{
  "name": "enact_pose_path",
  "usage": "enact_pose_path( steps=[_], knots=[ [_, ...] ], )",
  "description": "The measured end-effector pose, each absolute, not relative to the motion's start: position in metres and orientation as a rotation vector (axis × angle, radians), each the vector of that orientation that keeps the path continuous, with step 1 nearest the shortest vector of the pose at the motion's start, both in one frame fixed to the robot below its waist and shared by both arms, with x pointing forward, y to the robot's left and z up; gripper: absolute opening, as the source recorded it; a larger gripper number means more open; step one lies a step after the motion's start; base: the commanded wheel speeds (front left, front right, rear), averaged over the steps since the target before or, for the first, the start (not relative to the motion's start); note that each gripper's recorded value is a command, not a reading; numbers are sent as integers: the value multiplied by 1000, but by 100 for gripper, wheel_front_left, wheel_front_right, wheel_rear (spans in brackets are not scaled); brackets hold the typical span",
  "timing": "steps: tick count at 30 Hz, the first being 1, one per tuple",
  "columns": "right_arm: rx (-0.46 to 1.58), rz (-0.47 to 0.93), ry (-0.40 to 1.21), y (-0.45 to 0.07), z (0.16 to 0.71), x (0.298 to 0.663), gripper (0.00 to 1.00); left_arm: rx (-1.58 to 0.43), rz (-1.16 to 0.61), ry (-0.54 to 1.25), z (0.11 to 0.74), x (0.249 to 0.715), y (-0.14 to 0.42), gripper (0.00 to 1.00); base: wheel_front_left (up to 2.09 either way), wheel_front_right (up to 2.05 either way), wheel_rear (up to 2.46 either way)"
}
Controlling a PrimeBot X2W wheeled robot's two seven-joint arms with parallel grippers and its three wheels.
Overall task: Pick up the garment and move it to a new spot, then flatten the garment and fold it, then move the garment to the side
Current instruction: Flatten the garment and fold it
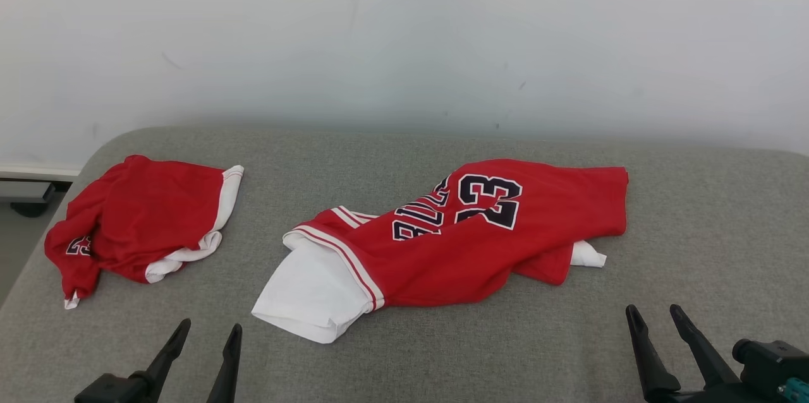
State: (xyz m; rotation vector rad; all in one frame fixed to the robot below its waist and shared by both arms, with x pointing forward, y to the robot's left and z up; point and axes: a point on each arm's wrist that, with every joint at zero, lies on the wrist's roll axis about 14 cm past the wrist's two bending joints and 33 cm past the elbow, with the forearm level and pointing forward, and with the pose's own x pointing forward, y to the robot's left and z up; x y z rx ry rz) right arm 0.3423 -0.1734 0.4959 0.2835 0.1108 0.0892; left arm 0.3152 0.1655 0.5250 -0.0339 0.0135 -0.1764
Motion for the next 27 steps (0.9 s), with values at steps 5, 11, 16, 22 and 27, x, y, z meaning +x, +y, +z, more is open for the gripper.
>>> enact_pose_path(
  steps=[5, 11, 16, 22, 27],
  knots=[
    [284, 90, 111, -173, 496, 343, 100, -34, -171, 16, 526, 314, 166, 100, 0, 0, 0],
    [285, 101, 118, -170, 495, 346, 100, -43, -163, 26, 525, 314, 167, 100, 0, 0, 0],
    [263, 128, 142, -161, 496, 351, 100, -52, -184, 52, 523, 319, 163, 100, 0, 0, 0],
    [192, 165, 250, -152, 493, 369, 100, -45, -231, 158, 514, 344, 159, 100, 0, 0, 0],
    [131, 179, 356, -147, 483, 386, 100, -25, -265, 277, 495, 365, 154, 100, 0, 0, 0]
  ],
)
